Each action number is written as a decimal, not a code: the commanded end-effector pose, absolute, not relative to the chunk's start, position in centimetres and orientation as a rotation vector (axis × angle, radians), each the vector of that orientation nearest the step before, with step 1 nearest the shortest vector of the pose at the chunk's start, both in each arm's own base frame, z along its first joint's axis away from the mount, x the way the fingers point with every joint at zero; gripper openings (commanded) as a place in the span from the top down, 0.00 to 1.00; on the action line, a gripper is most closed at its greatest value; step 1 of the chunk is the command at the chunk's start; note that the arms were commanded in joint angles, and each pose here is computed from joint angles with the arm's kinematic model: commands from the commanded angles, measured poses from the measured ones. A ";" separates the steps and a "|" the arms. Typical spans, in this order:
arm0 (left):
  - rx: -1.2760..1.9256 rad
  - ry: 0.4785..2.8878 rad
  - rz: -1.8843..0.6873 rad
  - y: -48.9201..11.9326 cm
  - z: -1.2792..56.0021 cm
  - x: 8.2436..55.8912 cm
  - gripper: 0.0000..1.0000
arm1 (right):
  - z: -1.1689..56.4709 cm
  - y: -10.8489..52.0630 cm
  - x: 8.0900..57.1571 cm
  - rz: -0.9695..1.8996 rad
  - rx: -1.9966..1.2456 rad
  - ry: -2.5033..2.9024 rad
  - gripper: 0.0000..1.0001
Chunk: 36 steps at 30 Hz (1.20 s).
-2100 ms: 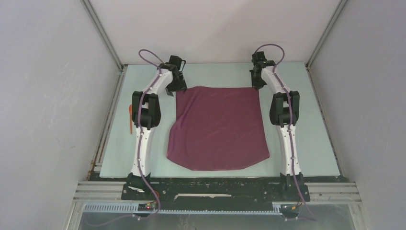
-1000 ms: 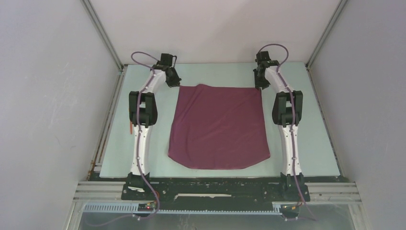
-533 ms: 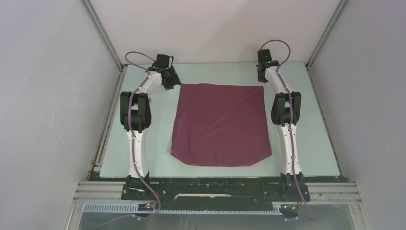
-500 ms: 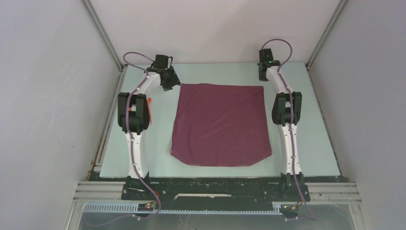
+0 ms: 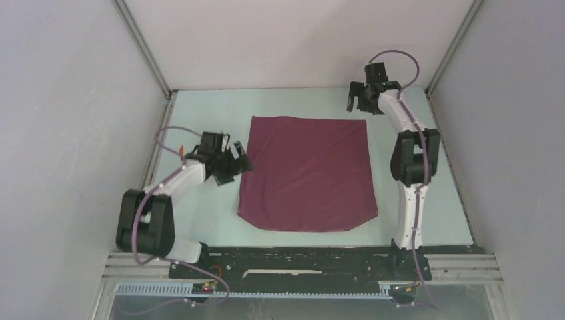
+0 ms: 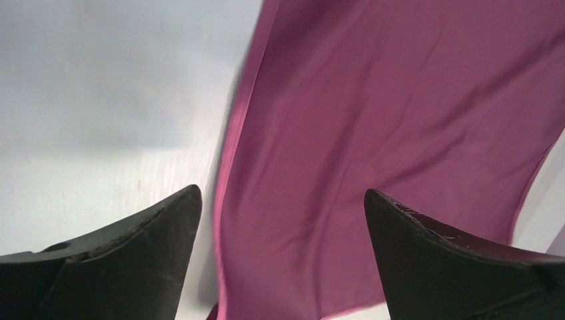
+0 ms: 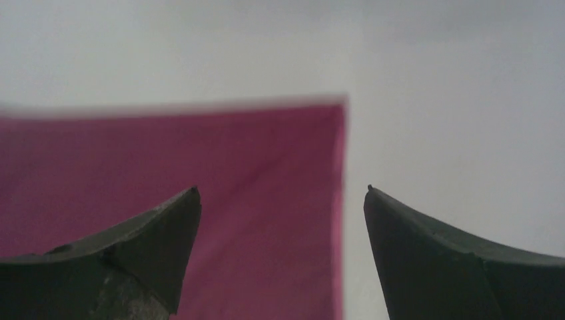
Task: Fold the napkin into a case and place the utensils inside
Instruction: Flatten out the crumpled napkin at the center of the board.
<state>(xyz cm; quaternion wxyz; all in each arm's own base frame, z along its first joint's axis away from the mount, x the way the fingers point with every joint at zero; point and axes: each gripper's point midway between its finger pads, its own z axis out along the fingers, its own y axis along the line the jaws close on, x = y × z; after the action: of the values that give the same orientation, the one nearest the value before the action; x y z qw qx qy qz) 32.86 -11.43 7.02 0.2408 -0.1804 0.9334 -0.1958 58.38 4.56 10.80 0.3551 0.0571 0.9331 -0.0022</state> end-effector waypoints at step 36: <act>-0.857 2.455 -0.734 -10.9 8.5 14.4 0.09 | 8.2 4.9 26.1 0.548 0.855 2.658 0.01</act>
<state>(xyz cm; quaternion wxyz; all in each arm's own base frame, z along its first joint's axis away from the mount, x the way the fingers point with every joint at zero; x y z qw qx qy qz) 14.91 -15.12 7.95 0.1777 -0.2611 0.8690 -0.3808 29.02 7.19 9.94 0.1932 0.2075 0.9397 0.1913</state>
